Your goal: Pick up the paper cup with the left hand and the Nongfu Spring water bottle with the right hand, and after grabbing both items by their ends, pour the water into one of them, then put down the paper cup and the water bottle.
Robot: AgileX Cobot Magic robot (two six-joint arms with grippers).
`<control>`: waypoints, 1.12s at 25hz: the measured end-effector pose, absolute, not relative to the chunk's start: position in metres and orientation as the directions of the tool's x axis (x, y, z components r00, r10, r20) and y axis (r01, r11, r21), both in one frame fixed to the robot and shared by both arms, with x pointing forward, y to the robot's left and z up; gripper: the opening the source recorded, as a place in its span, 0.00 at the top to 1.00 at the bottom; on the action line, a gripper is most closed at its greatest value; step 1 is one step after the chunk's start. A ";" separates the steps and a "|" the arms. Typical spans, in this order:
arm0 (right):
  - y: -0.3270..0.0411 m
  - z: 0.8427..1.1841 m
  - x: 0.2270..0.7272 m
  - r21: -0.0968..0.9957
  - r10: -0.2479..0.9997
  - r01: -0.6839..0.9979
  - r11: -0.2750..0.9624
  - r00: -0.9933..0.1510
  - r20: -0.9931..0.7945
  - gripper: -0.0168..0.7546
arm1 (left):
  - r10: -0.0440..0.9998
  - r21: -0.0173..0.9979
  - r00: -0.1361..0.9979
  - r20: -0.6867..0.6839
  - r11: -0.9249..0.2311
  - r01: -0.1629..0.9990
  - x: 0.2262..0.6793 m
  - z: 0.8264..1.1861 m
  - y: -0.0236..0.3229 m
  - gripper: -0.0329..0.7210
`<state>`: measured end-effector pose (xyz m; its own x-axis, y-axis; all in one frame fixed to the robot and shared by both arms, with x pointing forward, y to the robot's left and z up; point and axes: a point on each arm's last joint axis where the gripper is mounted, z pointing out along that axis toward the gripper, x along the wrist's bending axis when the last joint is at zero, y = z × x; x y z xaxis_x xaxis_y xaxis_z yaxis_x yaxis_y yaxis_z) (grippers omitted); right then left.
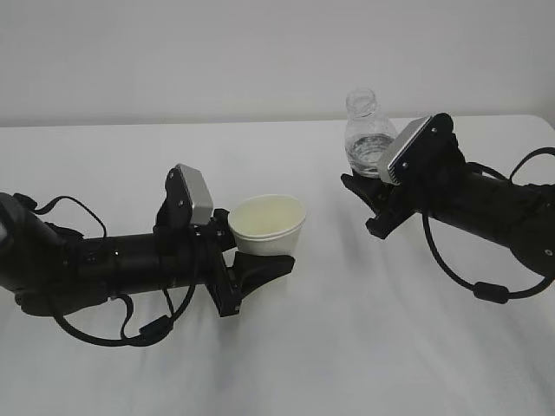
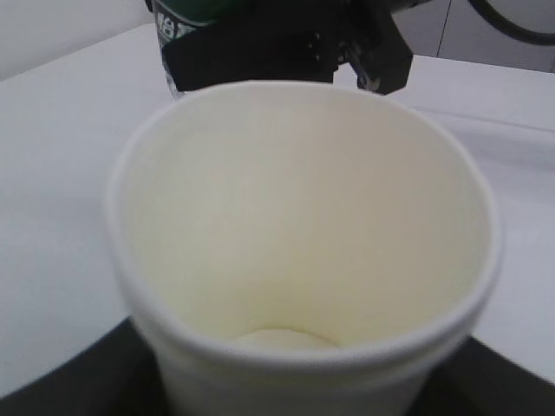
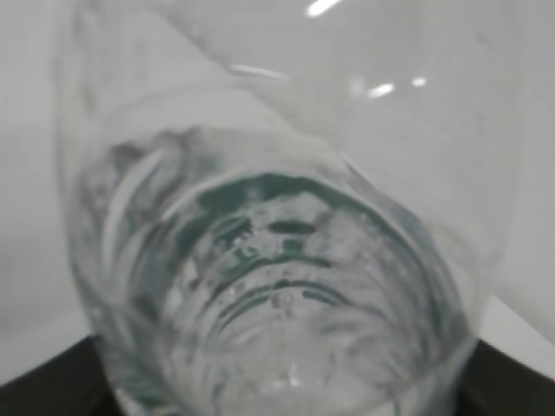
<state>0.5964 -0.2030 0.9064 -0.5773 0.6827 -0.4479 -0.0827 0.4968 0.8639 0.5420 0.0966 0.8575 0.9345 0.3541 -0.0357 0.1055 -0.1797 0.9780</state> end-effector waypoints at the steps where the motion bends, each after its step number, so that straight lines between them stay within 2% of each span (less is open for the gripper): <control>1: -0.203 0.906 0.596 0.860 0.678 -0.083 0.504 -0.579 -0.454 0.36 | 0.354 0.979 0.935 -0.032 -0.178 0.101 0.542 0.859 0.097 0.36; 13: -0.201 0.906 0.595 0.810 0.618 -0.144 0.568 -0.576 -0.535 0.36 | 0.335 0.983 0.942 -0.012 -0.168 0.072 0.539 0.870 0.090 0.36; 20: -0.182 0.906 0.591 0.734 0.526 -0.238 0.636 -0.562 -0.638 0.36 | 0.329 0.983 0.944 -0.012 -0.169 0.071 0.538 0.870 0.089 0.36; 28: -0.180 0.907 0.591 0.676 0.481 -0.277 0.683 -0.525 -0.702 0.36 | 0.322 0.983 0.947 -0.010 -0.172 0.068 0.537 0.869 0.089 0.36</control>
<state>0.5913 -0.1800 0.9069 -0.5249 0.4813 -0.7020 -0.2768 0.6834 0.6755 0.5373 0.0886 0.8693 0.9466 0.3222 -0.0095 0.0683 -0.1715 0.9828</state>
